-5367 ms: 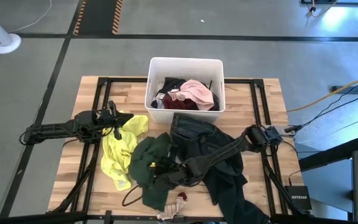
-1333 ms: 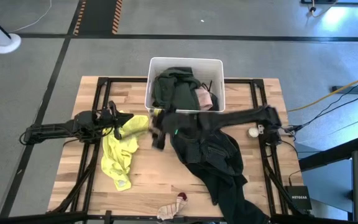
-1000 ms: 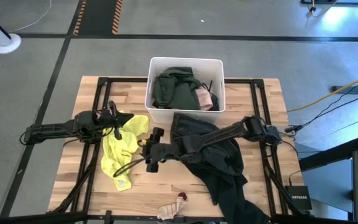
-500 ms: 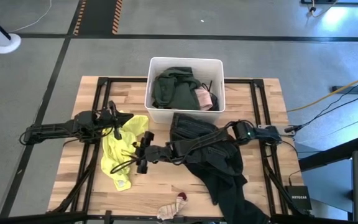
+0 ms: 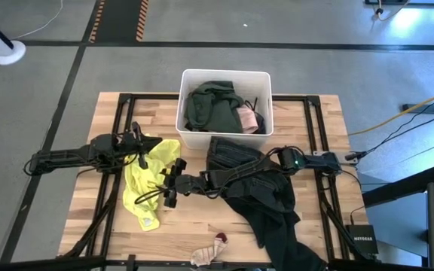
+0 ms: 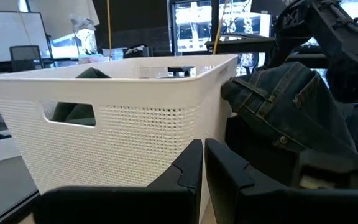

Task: Sort clothes
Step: Put the yellow shirt into the white laundry organizer

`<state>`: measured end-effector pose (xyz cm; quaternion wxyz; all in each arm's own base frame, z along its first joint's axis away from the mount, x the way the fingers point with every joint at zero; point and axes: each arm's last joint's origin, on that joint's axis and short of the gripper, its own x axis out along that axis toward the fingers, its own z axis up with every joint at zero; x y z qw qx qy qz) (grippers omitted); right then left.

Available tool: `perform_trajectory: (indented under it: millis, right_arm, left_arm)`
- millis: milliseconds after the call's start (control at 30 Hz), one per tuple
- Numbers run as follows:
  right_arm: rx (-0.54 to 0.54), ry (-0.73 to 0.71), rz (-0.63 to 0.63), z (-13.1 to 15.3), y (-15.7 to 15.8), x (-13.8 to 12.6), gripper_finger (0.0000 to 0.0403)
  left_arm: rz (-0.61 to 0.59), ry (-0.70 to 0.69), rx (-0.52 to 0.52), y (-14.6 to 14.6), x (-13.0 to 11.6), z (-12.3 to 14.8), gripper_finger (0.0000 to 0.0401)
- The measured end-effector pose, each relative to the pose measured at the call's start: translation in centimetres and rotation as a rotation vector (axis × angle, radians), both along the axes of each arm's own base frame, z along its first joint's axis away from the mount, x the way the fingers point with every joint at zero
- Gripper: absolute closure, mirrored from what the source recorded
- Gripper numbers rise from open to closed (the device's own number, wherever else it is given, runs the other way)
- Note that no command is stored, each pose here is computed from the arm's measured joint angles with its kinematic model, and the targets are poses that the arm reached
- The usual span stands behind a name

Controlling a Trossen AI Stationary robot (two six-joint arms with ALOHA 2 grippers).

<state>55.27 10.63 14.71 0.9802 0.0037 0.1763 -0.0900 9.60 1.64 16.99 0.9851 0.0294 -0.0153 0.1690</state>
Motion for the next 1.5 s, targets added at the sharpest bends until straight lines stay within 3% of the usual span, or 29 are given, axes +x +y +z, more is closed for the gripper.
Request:
perform_trajectory:
  millis: [400,700,867,1133,1333,1500]
  right_arm:
    - [-0.045,0.131,-0.076,-4.4,-1.4,0.0,0.0137]
    - [-0.033,0.127,-0.069,-4.4,-1.6,0.1,0.0145]
    - [-0.034,0.139,-0.068,-4.5,-1.7,0.1,0.0210]
    - [-0.049,0.198,-0.070,-5.0,-2.0,-0.2,0.0386]
    - [-0.101,0.220,-0.038,-4.0,-1.5,-0.4,0.0385]
    - [-0.142,0.226,-0.017,0.1,0.0,-1.4,0.0392]
  left_arm:
    - [0.000,0.003,-0.005,0.0,0.0,0.0,0.0388]
    - [0.000,0.006,-0.007,0.0,0.1,-0.1,0.0388]
    - [0.000,0.006,-0.007,0.0,0.1,-0.1,0.0388]
    - [-0.001,0.006,-0.007,0.0,0.0,-0.1,0.0388]
    - [-0.001,0.005,-0.008,0.0,0.0,-0.1,0.0388]
    - [-0.001,0.004,-0.013,0.0,0.0,-0.1,0.0388]
